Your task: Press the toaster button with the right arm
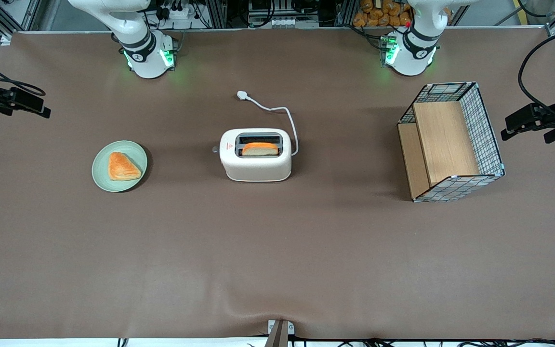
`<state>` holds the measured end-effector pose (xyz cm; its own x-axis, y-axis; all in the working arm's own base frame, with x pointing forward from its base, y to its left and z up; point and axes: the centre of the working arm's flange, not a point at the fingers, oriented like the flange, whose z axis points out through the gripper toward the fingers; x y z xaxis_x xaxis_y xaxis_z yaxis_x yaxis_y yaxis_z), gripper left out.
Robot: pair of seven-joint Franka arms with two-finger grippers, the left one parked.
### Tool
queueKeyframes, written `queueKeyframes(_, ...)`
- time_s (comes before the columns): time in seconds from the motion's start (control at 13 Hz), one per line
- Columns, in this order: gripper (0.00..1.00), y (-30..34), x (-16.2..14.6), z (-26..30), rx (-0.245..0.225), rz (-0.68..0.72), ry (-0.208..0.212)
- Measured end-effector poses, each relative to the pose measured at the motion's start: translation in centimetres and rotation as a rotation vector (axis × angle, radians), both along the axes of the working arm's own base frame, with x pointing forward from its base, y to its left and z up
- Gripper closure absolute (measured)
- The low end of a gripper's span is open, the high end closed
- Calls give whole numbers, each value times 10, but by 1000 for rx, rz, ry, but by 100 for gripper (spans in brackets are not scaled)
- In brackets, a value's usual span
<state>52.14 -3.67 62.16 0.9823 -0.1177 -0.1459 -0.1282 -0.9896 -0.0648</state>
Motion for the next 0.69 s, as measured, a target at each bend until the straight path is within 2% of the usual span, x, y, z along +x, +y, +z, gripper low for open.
queueKeyframes(0.23,0,0,-4,18,-7,-24,-1)
queueKeyframes(0.54,0,-6,-5,38,-61,-30,-42)
queueKeyframes(0.69,0,-7,-3,41,-65,-32,-58)
